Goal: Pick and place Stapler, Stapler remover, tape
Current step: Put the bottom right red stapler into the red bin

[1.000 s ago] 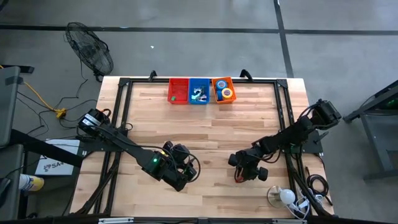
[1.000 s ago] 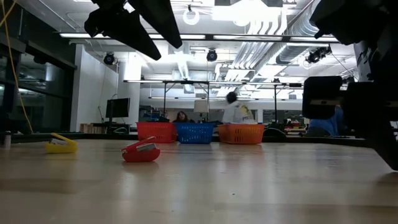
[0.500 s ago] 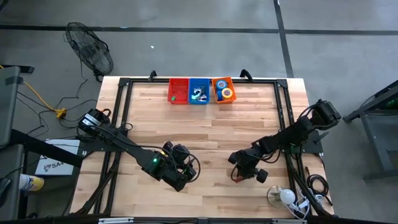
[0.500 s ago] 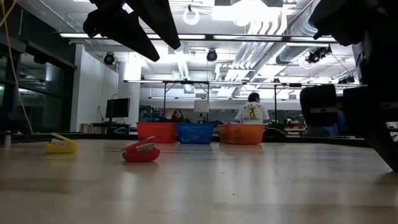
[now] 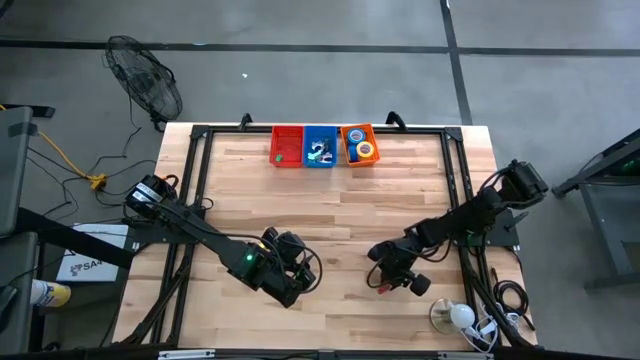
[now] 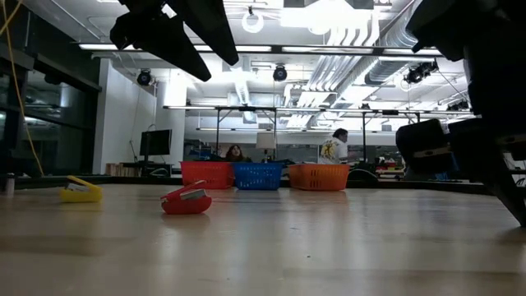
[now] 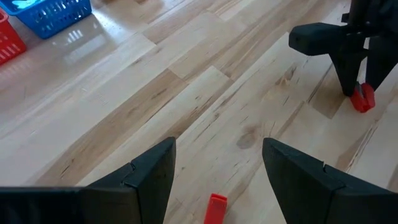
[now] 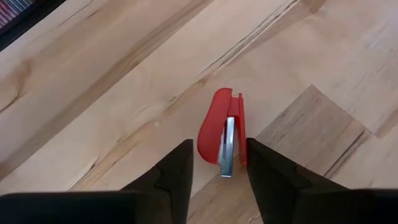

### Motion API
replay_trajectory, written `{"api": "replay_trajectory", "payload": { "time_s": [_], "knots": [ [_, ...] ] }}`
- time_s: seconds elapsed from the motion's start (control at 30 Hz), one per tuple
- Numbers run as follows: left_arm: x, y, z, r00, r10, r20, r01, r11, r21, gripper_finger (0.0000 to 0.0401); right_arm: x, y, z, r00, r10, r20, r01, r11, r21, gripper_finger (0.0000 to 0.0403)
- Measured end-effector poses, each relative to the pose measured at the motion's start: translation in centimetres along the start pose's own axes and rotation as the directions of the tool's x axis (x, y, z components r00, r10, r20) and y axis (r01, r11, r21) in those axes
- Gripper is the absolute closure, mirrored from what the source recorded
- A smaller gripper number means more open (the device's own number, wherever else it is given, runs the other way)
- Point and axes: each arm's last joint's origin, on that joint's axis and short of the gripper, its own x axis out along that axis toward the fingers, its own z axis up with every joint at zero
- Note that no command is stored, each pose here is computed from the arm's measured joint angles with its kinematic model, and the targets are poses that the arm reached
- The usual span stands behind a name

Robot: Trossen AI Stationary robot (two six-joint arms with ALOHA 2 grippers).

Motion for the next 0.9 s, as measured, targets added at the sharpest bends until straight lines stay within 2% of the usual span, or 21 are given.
{"api": "replay_trajectory", "payload": {
  "time_s": [0.3, 0.4, 0.53, 0.9],
  "knots": [
    [0.0, 0.0, 0.0, 1.000, -0.007, -0.014, 0.007, 1.000, -0.001, 0.0168, 0.4, 0.8, 0.6, 0.999, -0.028, 0.020, 0.029, 0.999, -0.037, 0.0182],
    [0.0, 0.0, 0.0, 1.000, -0.008, -0.017, 0.008, 1.000, -0.001, 0.0168, 0.6, 1.1, 1.0, 0.995, -0.095, 0.029, 0.096, 0.995, -0.029, 0.0171],
    [0.0, 0.0, 0.0, 1.000, -0.008, -0.017, 0.008, 1.000, -0.002, 0.0168, 0.9, 1.7, 1.2, 0.987, -0.159, 0.019, 0.160, 0.985, -0.059, 0.0176],
    [0.0, -0.1, 0.0, 1.000, -0.010, -0.015, 0.010, 1.000, -0.007, 0.0168, 0.9, 1.8, 0.9, 0.983, -0.180, -0.026, 0.180, 0.983, -0.023, 0.0233]
  ]
}}
